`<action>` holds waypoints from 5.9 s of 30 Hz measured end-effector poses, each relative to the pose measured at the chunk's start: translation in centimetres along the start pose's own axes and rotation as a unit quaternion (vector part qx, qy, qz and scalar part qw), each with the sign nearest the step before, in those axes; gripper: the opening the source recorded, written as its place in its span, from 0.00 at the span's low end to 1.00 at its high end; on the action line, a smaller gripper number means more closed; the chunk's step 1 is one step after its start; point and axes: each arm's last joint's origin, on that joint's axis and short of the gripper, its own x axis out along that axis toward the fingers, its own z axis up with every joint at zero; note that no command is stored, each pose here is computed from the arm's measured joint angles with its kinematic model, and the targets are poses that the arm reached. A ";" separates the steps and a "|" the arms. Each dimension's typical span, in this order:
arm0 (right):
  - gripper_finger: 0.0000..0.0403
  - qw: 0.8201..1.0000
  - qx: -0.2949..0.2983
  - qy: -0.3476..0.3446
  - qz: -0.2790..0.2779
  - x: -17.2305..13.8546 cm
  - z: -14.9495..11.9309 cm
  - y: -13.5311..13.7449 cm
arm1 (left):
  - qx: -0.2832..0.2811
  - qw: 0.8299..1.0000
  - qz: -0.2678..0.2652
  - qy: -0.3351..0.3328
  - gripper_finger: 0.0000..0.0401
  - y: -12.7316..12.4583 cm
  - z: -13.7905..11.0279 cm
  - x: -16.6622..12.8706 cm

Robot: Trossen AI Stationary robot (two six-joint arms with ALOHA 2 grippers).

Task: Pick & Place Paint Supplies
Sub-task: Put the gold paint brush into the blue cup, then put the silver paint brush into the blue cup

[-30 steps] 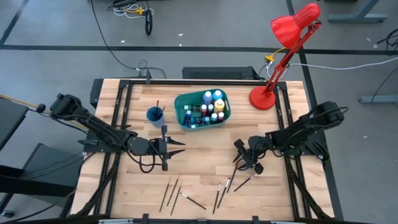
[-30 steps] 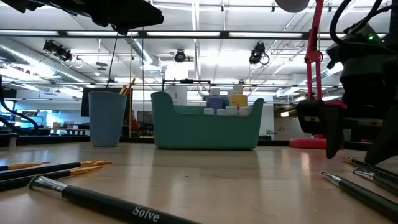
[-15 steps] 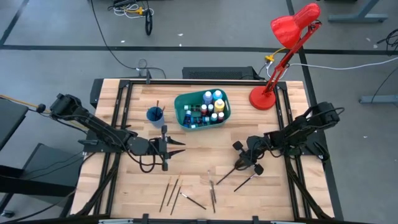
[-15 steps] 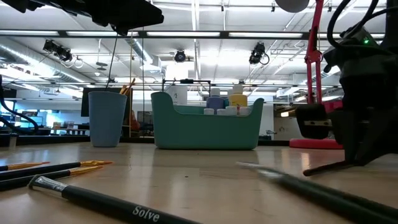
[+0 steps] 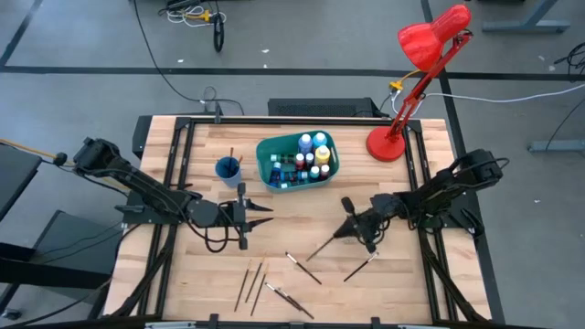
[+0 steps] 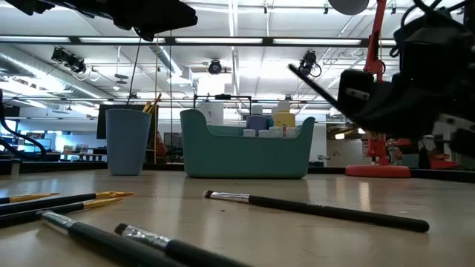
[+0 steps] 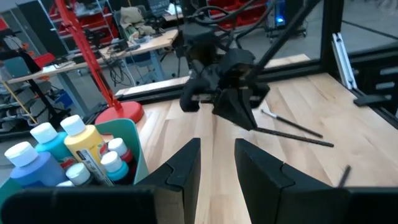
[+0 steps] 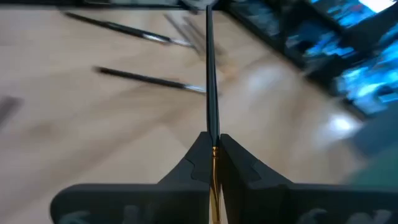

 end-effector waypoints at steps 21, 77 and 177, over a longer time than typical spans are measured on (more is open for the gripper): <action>0.02 0.806 -0.477 0.344 -0.071 7.4 14.0 -14.7 | 0.151 0.946 0.285 0.033 0.27 0.8 4.7 -3.2; 0.21 0.784 -0.495 0.333 -0.171 16.4 9.7 -27.4 | 0.160 0.899 0.396 0.099 0.27 2.3 6.7 -5.9; 0.21 0.888 0.226 0.079 -0.392 -0.7 11.1 -10.2 | 0.010 0.924 -0.309 0.224 0.27 -4.9 -7.4 12.8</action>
